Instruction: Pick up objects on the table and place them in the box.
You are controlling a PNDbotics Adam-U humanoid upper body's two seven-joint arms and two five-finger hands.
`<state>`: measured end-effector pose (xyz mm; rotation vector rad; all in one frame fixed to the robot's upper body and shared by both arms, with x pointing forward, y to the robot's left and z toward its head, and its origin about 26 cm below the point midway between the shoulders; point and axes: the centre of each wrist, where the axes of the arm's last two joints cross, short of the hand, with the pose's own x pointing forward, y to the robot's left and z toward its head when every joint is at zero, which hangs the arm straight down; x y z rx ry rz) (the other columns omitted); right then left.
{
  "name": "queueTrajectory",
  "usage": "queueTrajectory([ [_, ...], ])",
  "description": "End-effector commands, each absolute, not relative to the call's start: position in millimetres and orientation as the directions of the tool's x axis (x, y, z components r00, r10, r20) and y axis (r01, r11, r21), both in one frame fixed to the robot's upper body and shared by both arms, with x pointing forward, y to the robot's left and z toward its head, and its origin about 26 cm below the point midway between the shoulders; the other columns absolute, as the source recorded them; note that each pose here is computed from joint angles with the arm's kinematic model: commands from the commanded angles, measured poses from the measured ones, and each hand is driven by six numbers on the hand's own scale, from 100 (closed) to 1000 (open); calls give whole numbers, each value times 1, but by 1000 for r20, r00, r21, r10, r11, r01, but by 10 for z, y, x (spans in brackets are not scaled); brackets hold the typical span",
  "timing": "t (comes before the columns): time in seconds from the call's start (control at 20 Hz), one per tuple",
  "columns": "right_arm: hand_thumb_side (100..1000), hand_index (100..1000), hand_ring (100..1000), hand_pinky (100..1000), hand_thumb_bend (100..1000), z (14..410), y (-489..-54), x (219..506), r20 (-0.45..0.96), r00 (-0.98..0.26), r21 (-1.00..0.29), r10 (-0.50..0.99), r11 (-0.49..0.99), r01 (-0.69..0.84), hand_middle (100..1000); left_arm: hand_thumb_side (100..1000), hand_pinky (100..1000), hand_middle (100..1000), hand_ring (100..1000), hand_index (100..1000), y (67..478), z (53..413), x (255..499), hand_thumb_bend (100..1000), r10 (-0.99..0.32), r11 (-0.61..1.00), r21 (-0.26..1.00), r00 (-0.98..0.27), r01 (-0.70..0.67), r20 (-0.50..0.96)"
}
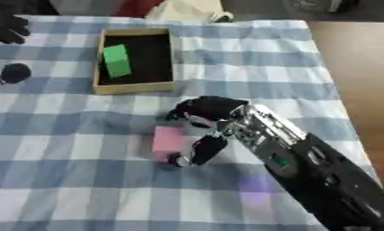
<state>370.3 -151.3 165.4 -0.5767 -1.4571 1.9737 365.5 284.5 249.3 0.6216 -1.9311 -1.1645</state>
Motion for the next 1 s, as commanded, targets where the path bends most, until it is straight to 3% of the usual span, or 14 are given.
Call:
queueTrajectory([
  [0.05,611,904,812,833,405,1672,-1531,3738,-19,-715,-955,699,-224,-194,802,813,805,733,748,886,2854,2581,3631,775,-728,455,890,-589,-30,352],
  [0.5,536,627,784,823,295,1693,-1540,3723,-28,-715,-976,698,-173,-130,756,817,806,736,753,887,2857,2577,3630,765,-728,453,891,-589,-28,351],
  [1.0,516,557,751,811,246,1973,-1638,3548,6,-712,-1000,703,20,11,715,821,807,735,753,887,2889,2574,3630,756,-733,452,891,-583,-34,350],
])
